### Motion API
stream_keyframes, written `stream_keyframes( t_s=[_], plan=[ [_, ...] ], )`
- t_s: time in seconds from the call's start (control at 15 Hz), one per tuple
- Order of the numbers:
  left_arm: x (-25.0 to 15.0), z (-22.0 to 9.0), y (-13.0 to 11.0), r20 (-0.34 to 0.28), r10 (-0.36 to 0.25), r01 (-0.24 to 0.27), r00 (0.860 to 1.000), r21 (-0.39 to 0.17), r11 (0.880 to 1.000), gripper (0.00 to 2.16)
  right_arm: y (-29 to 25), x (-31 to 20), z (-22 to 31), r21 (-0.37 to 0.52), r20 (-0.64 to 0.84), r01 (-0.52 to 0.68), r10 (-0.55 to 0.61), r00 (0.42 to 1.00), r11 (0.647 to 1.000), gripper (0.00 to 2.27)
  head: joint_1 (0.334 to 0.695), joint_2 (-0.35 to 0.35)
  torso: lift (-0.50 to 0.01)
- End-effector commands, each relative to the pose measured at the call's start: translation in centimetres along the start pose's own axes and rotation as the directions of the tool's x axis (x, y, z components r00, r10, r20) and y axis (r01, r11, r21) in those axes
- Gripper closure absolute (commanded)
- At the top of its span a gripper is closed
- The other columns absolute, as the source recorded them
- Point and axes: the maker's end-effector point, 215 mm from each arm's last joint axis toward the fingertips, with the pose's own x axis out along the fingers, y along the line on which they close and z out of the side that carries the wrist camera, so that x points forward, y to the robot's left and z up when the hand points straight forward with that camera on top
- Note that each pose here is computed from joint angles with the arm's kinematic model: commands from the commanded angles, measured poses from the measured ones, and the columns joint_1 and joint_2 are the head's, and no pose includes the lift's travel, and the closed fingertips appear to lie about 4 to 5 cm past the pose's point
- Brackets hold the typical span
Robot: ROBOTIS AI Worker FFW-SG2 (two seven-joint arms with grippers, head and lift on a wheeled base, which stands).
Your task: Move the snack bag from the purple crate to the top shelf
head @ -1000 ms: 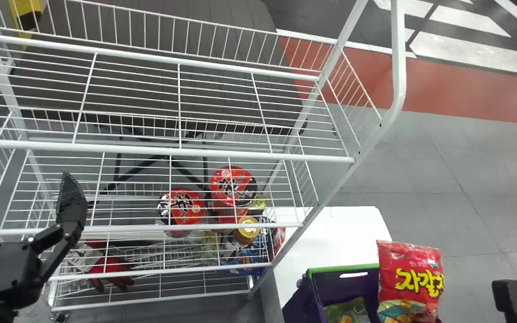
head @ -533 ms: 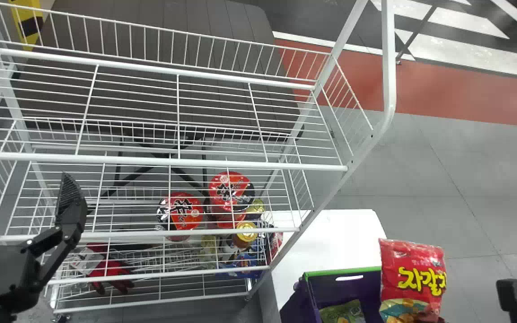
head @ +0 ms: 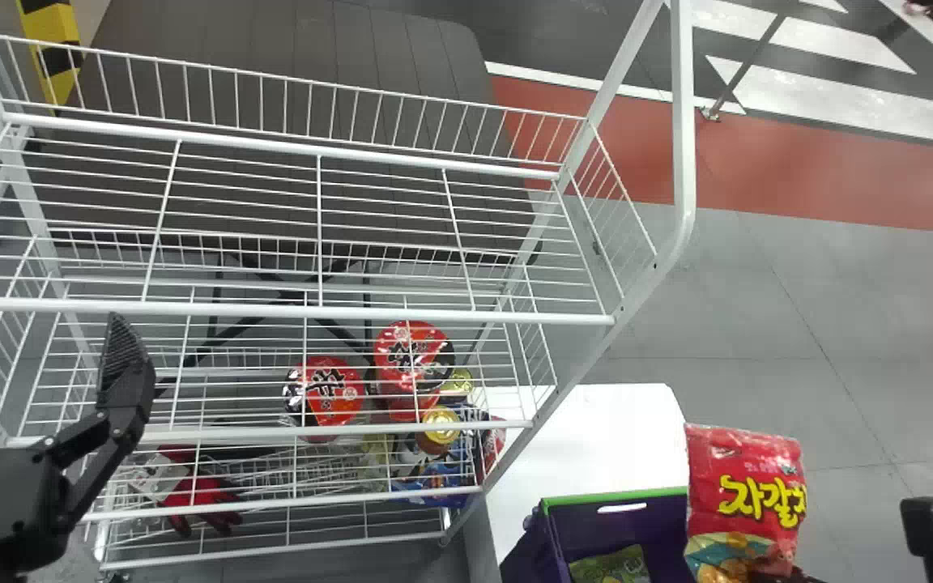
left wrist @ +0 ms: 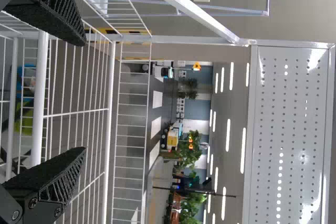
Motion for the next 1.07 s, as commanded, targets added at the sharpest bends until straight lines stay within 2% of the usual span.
stream_keyframes(
  t_s=[0.0, 1.0],
  plan=[
    [-0.25, 0.51, -0.17, 0.007, -0.002, 0.002, 1.0, 0.0, 1.0, 0.1, -0.18, -0.24, 0.05, -0.001, 0.004, 0.004, -0.004, 1.0, 1.0, 1.62, 0.695, -0.35, -0.064],
    [-1.03, 0.96, -0.74, 0.009, -0.009, 0.009, 1.0, 0.007, 1.0, 0.1, 0.25, -0.65, 0.66, -0.004, 0.012, -0.015, 0.015, 1.0, 1.0, 1.62, 0.695, -0.35, -0.004]
  ],
)
